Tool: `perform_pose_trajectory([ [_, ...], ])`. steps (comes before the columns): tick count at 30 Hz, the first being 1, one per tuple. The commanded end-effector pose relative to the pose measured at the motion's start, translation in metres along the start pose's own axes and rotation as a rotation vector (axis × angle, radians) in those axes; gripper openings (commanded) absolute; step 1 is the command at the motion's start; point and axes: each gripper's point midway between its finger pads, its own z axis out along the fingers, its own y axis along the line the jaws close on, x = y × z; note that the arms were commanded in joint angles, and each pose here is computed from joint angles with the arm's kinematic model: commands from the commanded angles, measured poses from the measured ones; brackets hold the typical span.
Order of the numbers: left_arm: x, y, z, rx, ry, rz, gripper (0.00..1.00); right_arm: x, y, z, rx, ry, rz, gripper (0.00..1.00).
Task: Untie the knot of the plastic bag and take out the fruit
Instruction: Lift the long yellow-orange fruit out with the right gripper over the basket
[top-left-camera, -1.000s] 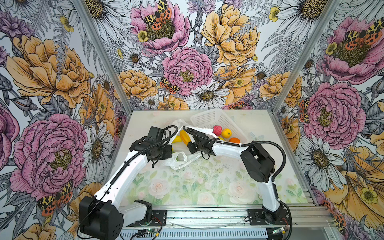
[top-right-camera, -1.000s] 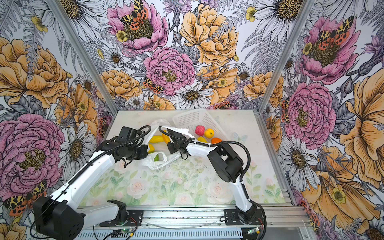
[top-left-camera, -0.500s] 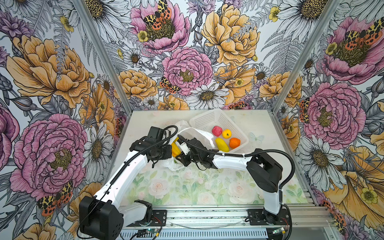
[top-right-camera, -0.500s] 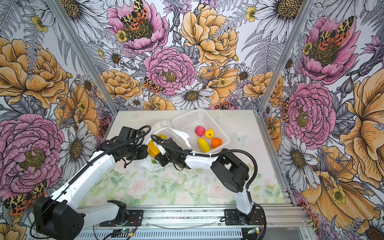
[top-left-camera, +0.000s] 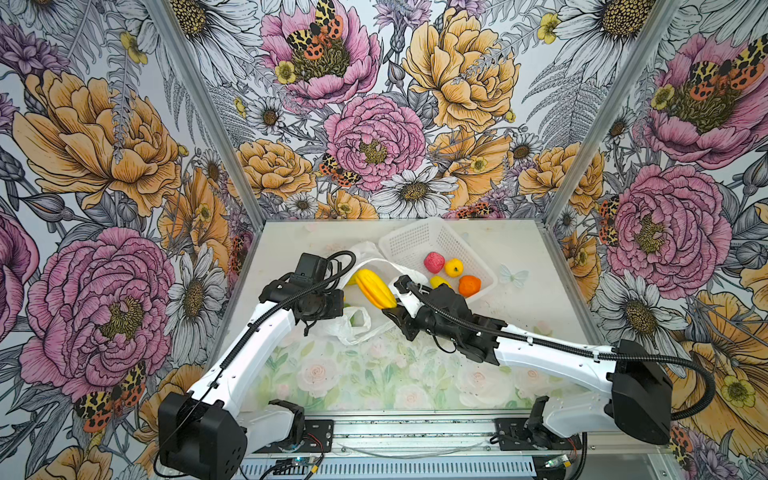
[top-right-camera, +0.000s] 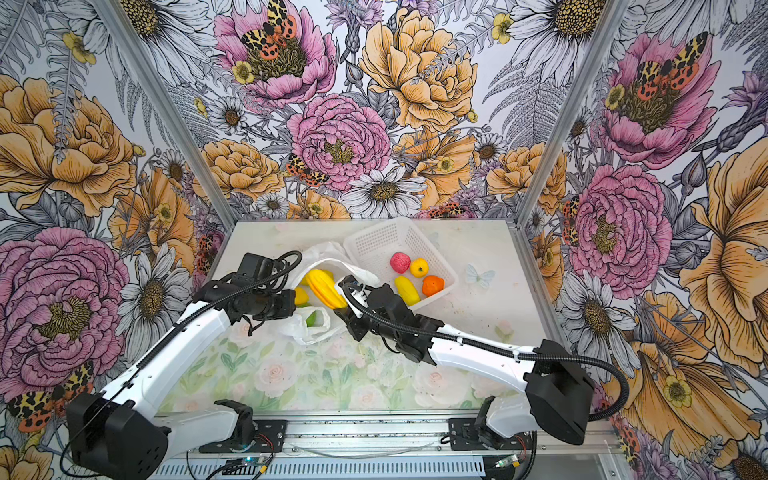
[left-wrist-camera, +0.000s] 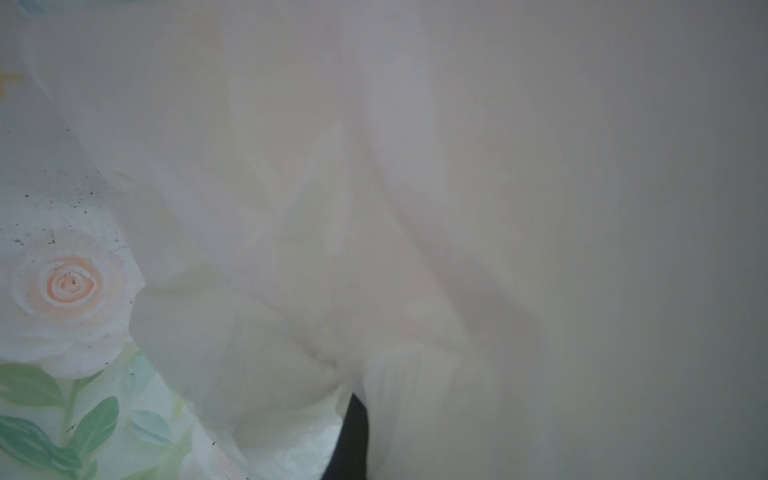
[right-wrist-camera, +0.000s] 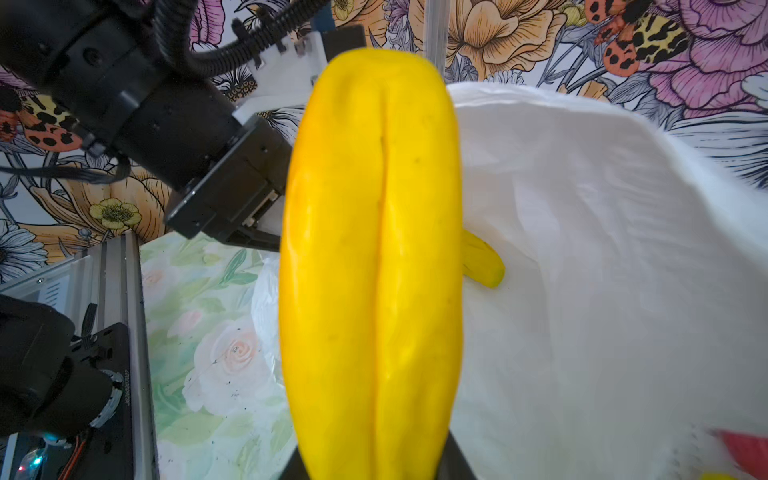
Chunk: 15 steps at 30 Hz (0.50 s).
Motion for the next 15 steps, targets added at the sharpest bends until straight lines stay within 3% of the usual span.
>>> perform_pose_trajectory([
  [1, -0.003, 0.001, 0.001, -0.002, -0.01, 0.005, 0.0, -0.004, -0.009, -0.016, 0.058, -0.058, -0.047, 0.17],
  [9, -0.003, 0.001, 0.001, -0.002, -0.012, 0.008, 0.0, -0.021, -0.013, -0.058, 0.087, -0.192, -0.043, 0.17],
  [15, -0.002, 0.0, 0.001, 0.0, -0.012, 0.012, 0.0, -0.026, -0.066, -0.097, 0.312, -0.281, 0.061, 0.16],
])
